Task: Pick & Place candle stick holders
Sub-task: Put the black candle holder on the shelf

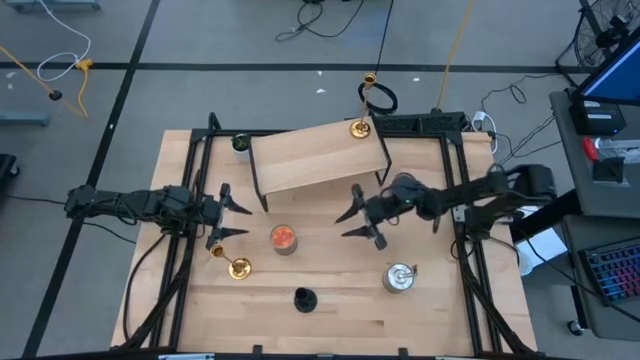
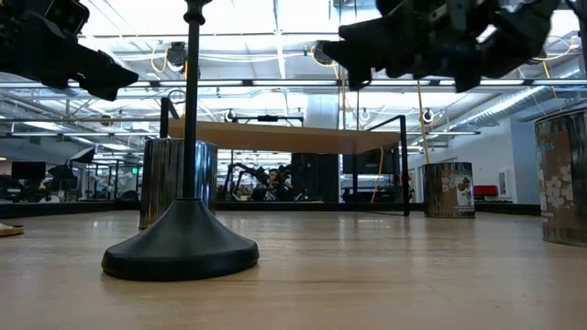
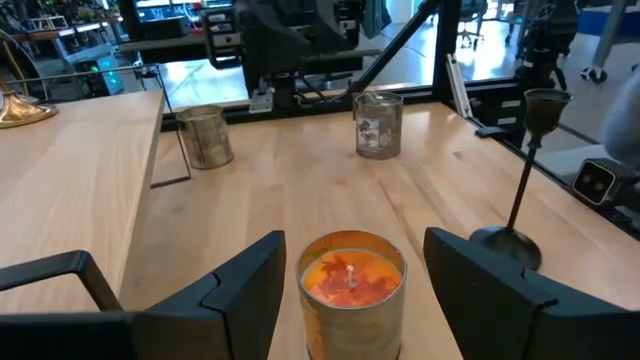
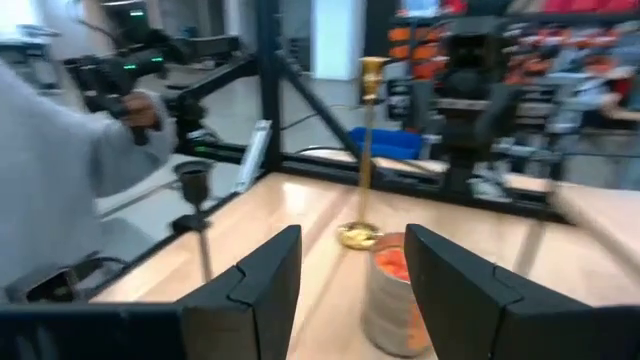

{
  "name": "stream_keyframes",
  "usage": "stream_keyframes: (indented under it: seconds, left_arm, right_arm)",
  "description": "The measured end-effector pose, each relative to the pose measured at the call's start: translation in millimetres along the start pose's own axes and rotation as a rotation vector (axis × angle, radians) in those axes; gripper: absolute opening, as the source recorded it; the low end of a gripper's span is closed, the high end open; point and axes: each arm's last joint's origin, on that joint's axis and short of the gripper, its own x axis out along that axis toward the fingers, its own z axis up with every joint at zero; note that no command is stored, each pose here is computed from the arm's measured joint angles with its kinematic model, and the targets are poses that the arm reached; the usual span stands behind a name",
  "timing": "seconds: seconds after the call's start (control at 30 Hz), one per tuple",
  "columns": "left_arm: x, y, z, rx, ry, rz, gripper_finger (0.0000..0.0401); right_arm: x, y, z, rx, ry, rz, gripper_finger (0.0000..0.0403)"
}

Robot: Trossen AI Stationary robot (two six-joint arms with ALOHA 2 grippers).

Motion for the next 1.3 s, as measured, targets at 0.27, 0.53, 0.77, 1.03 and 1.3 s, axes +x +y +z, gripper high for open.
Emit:
stream_keyframes:
  seconds: [0.27,0.53,0.77,1.03,1.3]
  left_arm:
    - [0,2,2,0.007,-0.012,0.056,0.0246]
    - [0,3,1,-0.01,-0.005,0.105,0.0246]
    - [0,3,0,-0.051,0.007,0.103,0.0246]
    - [0,3,0,-0.104,0.004,0.103,0.0246]
    - [0,3,0,-0.11,0.002,0.103,0.0246]
  right_arm:
    - [14,-7,0,0.053,0.018,0.046,0.0178]
    - [15,-4,-1,0.067,0.034,0.055,0.0178]
    - [24,19,0,0.079,0.034,0.131,0.0178]
    - [38,53,0,0.054,0.039,-0.008,0.0178]
    - [54,71,-19,0.146,0.023,-0.032,0.0178]
